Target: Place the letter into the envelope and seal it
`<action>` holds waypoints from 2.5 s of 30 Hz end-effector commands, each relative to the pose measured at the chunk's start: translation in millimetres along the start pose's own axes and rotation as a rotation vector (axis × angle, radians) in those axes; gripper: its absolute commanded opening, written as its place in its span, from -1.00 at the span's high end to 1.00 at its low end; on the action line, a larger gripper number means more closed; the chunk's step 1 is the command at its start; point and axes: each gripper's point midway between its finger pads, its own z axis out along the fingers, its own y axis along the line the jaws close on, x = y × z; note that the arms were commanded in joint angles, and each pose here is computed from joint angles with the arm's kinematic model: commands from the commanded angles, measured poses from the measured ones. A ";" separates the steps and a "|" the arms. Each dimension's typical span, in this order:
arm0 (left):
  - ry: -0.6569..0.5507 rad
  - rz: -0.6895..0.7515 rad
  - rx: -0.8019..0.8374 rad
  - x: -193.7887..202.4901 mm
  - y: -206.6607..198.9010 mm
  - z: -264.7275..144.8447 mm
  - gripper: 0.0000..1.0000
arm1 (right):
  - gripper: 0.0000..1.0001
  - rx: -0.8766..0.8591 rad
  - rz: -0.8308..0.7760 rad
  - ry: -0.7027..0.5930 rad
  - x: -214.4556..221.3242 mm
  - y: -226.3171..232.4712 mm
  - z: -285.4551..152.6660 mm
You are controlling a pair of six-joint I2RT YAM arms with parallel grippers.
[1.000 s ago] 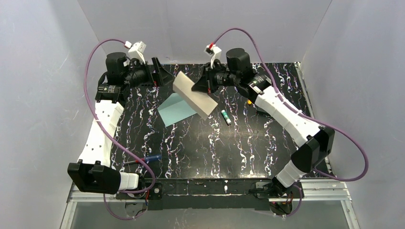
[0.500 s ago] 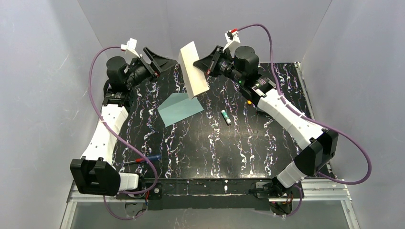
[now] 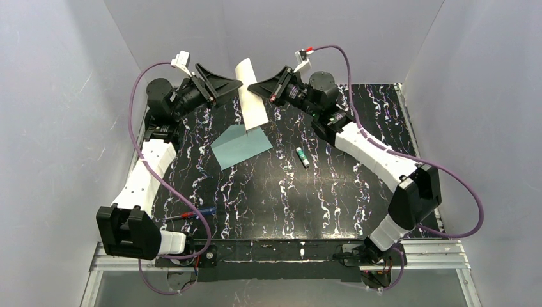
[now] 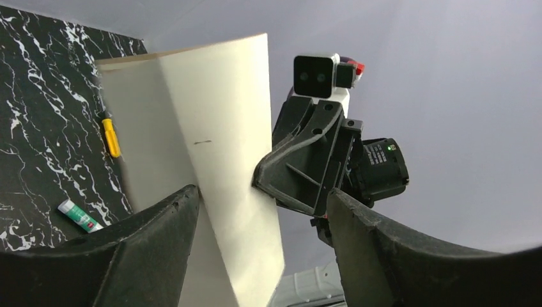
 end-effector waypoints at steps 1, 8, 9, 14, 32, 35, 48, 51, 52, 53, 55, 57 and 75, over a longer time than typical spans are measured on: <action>0.060 0.016 0.042 15.2 -4.4 -1.2 -0.36 | 0.97 -0.208 0.075 -0.038 -10.9 40.9 -0.1; 0.087 0.032 0.051 22.2 -4.1 -4.6 -0.45 | 0.97 -0.363 0.153 -0.077 -13.5 57.1 -9.6; 0.091 0.024 0.051 23.1 -4.1 -4.8 -0.46 | 0.97 -0.363 0.157 -0.079 -13.4 56.1 -9.5; 0.097 -0.016 0.064 24.2 -11.0 -5.6 -0.43 | 0.97 -0.318 0.183 -0.068 -8.6 43.6 -5.5; 0.131 -0.015 0.093 27.8 -16.9 -6.4 0.29 | 0.97 -0.199 0.213 -0.003 8.4 11.9 8.3; 0.140 -0.038 0.081 30.2 -9.7 -5.4 0.47 | 0.97 -0.188 0.197 -0.006 7.8 11.9 7.6; 0.190 -0.070 0.051 39.2 18.5 -5.5 0.97 | 0.65 -0.186 0.079 -0.021 -1.2 26.6 -5.1; 0.208 -0.047 0.054 39.8 22.8 -9.9 1.00 | 0.14 -0.174 0.034 -0.029 -5.5 31.0 -11.5; 0.214 -0.036 0.058 39.6 23.0 -11.9 1.00 | 0.01 -0.160 0.019 -0.029 -6.5 30.4 -13.7; 0.222 -0.019 0.067 39.7 20.6 -13.5 1.00 | -0.09 -0.145 0.004 -0.030 -7.4 29.9 -15.9; 0.240 0.011 0.086 41.4 14.8 -16.5 1.00 | -0.26 -0.107 -0.019 -0.030 -8.0 26.9 -20.8; 0.262 0.049 0.111 43.2 6.7 -19.2 1.00 | -0.39 -0.079 -0.041 -0.035 -9.0 24.4 -24.5; 0.354 0.249 0.245 64.1 -42.1 -47.0 1.00 | -0.01 -0.506 0.114 0.081 0.3 92.4 -14.2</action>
